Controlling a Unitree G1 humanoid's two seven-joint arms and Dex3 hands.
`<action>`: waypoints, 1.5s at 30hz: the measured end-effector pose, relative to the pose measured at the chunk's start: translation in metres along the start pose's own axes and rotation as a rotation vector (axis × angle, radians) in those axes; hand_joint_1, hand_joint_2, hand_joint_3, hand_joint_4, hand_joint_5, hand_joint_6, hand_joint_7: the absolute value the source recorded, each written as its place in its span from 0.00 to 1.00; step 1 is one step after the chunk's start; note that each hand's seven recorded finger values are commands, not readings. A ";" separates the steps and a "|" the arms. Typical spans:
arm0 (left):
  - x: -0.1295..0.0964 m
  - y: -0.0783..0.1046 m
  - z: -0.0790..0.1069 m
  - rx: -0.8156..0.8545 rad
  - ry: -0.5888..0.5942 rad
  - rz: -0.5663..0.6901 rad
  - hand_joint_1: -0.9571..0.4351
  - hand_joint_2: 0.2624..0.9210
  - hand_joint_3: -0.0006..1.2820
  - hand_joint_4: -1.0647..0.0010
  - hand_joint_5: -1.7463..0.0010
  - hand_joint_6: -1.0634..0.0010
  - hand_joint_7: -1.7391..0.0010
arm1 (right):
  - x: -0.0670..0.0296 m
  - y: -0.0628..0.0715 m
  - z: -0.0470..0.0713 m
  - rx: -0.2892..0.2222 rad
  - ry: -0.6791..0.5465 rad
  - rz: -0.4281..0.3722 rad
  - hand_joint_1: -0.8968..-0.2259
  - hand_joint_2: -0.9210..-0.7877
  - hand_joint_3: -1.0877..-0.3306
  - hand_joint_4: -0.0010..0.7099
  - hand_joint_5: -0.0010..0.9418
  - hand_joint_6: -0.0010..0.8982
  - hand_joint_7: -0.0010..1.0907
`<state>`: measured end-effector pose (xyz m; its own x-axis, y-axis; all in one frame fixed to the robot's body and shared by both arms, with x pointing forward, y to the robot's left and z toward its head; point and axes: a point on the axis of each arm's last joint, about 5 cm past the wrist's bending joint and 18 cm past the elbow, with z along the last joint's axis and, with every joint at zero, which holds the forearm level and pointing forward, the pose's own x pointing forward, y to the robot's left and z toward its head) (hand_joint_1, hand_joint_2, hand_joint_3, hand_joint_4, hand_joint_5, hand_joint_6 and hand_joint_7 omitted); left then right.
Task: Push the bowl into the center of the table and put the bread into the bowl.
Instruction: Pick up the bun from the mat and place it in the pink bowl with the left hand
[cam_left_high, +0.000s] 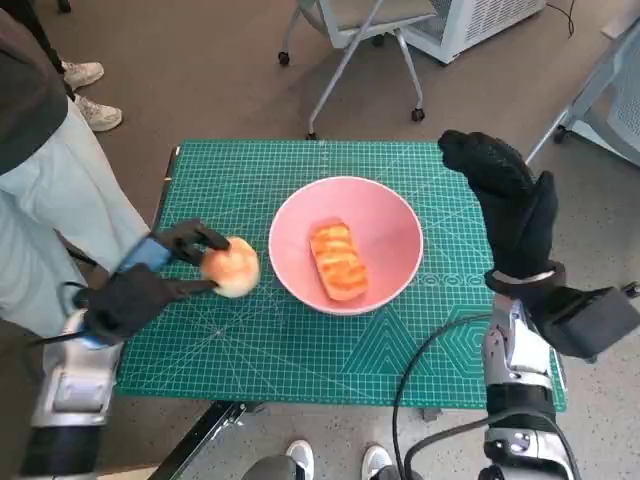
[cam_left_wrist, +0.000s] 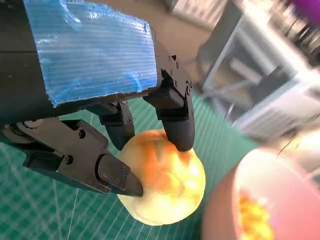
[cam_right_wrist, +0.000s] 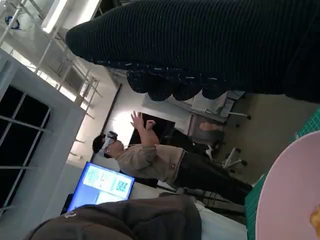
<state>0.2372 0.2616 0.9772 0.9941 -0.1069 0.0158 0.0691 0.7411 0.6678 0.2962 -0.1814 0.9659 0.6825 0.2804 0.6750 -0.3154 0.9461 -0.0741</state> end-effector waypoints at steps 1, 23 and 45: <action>-0.002 0.002 0.003 0.004 -0.013 0.012 0.69 0.96 0.01 0.20 0.41 0.34 0.39 | 0.0000 0.000 0.000 0.000 0.000 0.000 0.31 0.00 0.30 0.25 0.00 0.03 0.51; -0.006 0.005 0.054 0.036 -0.274 0.090 0.69 0.91 0.00 0.13 0.46 0.25 0.45 | -0.0007 0.001 -0.001 0.005 0.004 -0.004 0.32 0.00 0.28 0.24 0.00 0.02 0.51; 0.056 -0.051 0.101 0.045 -0.432 -0.123 0.69 0.94 0.01 0.16 0.44 0.33 0.40 | -0.0014 0.002 -0.001 0.010 0.000 0.006 0.31 0.00 0.28 0.24 0.00 0.02 0.51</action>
<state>0.2811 0.1515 1.0192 0.8520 -0.4668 0.2371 0.1719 0.6772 0.7155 0.2949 -0.1793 0.9642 0.6805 0.2858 0.6747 -0.3256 0.9428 -0.0709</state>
